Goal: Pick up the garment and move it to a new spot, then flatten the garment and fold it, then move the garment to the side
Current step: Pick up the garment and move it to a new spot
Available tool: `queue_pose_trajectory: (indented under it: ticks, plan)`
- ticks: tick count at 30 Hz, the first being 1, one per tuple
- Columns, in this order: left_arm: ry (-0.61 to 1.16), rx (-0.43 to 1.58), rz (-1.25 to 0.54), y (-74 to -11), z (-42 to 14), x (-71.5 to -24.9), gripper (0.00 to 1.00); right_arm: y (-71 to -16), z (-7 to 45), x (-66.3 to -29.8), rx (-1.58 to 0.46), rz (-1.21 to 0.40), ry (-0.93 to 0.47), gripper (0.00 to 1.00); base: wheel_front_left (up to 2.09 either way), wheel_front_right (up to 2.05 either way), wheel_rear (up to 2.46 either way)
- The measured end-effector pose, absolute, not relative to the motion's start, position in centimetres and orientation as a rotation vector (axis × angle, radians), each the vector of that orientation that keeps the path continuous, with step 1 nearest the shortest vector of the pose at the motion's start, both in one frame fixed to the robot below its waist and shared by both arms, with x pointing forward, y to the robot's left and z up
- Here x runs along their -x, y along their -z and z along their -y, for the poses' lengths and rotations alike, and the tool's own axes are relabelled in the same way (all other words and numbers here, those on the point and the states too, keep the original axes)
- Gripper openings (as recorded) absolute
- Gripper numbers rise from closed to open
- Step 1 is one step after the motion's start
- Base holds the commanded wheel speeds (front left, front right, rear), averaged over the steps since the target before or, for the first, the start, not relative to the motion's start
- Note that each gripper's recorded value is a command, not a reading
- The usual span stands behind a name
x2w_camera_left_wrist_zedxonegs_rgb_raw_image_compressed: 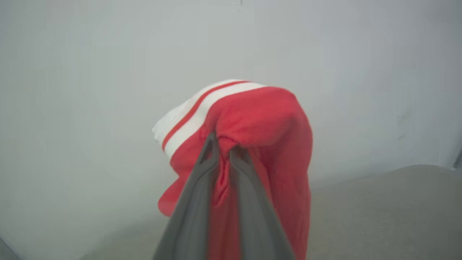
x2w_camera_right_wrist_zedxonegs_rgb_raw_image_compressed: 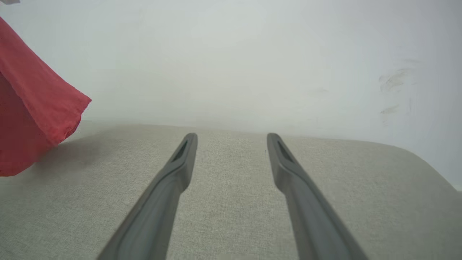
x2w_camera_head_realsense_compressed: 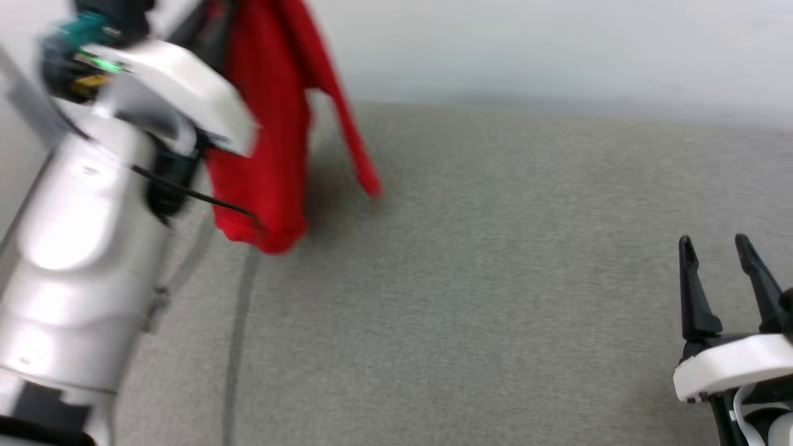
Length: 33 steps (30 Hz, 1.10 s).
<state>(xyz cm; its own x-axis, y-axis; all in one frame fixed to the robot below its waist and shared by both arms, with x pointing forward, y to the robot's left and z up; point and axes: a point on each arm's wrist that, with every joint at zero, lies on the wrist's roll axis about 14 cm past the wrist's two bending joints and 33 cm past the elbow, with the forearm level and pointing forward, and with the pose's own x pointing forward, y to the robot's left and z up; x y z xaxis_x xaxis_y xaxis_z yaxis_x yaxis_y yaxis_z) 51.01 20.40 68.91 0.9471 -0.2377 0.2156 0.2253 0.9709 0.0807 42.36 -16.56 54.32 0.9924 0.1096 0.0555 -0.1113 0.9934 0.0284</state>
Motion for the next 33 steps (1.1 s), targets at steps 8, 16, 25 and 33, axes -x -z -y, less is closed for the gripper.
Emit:
queue_pose_trajectory:
  ticks: [8,16,25,33]
  plan:
    - [0.525,0.131,0.274,-69.8,-7.0,-46.9,0.00,-54.8,20.3,-39.4,-0.049,0.061,-0.010,1.00,0.00,0.00,0.00]
    - [0.552,0.309,0.103,-62.7,-4.2,-44.8,0.00,-53.5,21.9,-39.0,-0.048,0.026,0.038,1.00,0.00,0.00,0.00]
    - [0.557,0.361,-0.299,-48.5,-2.3,-41.3,0.00,-51.8,21.4,-40.7,-0.049,-0.020,0.024,1.00,0.00,0.00,0.00]
    - [0.677,0.279,-0.523,-42.1,0.0,-37.5,0.00,-51.0,20.6,-41.9,-0.046,-0.041,0.002,1.00,0.00,0.00,0.00]
